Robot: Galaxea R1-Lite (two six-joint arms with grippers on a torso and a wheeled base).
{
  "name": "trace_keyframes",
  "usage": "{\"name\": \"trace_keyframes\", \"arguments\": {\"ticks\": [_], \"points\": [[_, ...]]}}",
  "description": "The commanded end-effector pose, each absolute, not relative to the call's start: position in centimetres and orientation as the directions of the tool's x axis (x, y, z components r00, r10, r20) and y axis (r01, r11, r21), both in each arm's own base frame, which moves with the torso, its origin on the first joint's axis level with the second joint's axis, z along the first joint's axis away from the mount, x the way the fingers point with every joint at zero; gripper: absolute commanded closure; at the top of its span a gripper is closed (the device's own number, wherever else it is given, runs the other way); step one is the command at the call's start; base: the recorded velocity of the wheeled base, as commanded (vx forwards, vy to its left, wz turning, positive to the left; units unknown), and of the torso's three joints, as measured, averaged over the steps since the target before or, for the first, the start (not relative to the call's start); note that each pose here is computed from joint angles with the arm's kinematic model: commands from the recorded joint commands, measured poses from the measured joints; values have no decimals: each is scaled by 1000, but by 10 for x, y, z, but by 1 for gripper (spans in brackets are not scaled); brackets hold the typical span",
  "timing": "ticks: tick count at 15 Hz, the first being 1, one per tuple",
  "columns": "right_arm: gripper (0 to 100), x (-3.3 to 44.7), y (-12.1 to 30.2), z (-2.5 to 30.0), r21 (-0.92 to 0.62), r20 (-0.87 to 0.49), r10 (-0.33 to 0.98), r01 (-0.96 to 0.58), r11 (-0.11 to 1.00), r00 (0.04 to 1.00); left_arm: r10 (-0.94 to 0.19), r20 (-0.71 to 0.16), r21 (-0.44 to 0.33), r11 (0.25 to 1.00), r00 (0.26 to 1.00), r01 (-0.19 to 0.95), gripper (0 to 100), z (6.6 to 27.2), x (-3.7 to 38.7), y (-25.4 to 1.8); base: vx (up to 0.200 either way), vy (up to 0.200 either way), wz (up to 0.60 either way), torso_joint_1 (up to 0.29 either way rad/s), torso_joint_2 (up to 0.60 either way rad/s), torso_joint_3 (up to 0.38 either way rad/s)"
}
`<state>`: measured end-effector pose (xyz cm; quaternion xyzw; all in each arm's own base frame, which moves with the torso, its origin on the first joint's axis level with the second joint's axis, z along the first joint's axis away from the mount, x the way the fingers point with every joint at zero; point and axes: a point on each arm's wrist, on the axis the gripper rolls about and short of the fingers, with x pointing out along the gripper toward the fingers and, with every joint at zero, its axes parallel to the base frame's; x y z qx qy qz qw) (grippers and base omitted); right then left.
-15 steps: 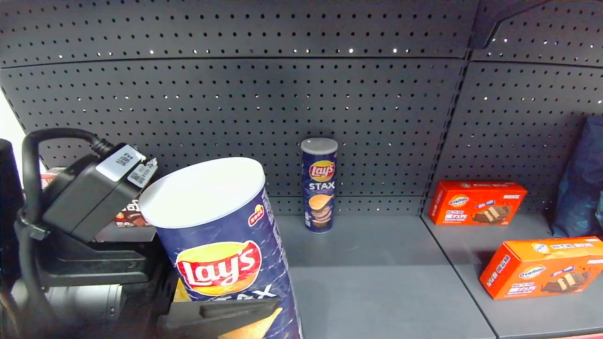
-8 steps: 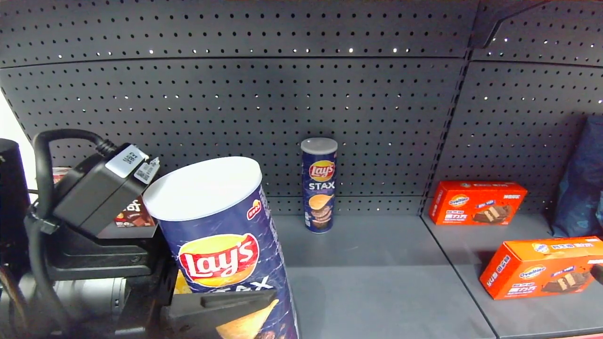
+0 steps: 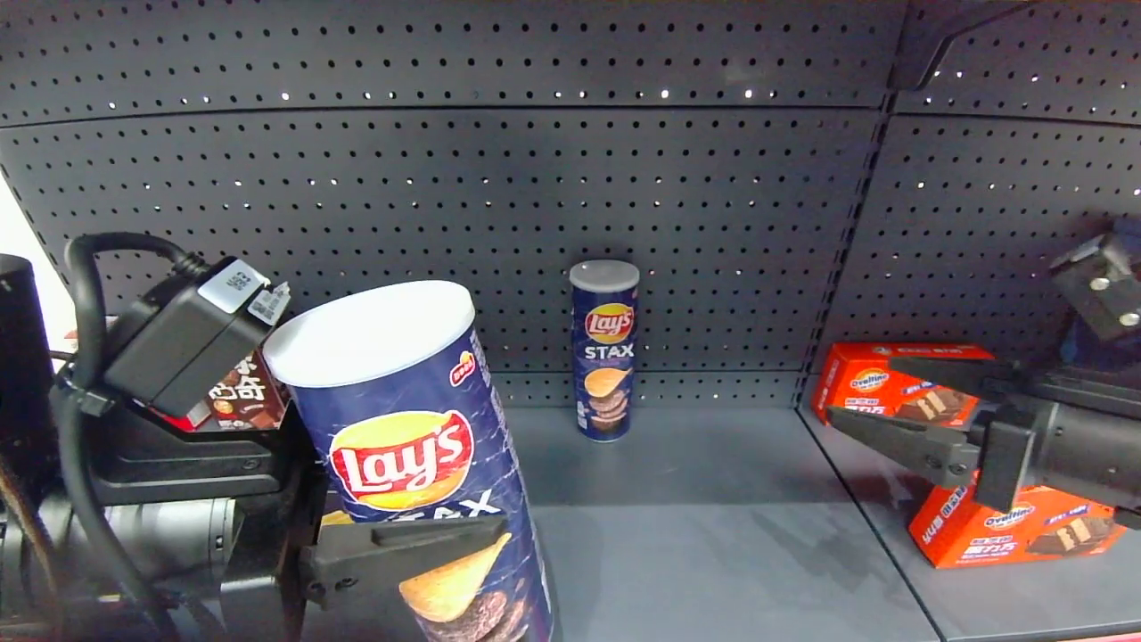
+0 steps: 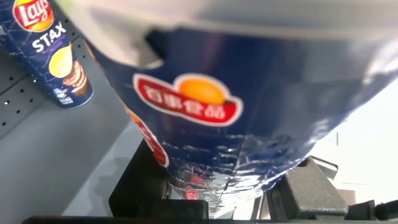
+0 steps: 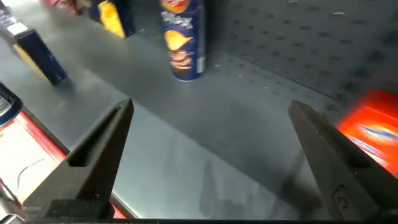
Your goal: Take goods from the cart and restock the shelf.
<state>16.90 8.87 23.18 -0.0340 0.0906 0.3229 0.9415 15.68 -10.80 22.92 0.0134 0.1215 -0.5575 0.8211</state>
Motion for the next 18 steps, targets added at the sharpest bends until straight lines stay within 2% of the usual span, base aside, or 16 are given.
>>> {"name": "trace_keyframes", "arguments": {"ticks": [1, 9, 15, 18], "points": [[0, 201, 115, 221, 12, -263, 621, -641, 768, 739, -911, -225, -122, 379, 346, 917, 100, 226, 160, -110, 0, 0, 0, 0, 0, 0], [0, 272, 165, 183, -9, -236, 604, -624, 782, 761, -905, -246, -138, 386, 346, 912, 100, 220, 166, -113, 0, 0, 0, 0, 0, 0], [0, 306, 196, 148, -24, -144, 637, -646, 763, 757, -903, -252, -141, 389, 347, 910, 100, 219, 168, -114, 0, 0, 0, 0, 0, 0], [0, 315, 206, 145, -25, -136, 647, -655, 755, 750, -903, -254, -143, 388, 345, 911, 100, 218, 168, -114, 0, 0, 0, 0, 0, 0]]}}
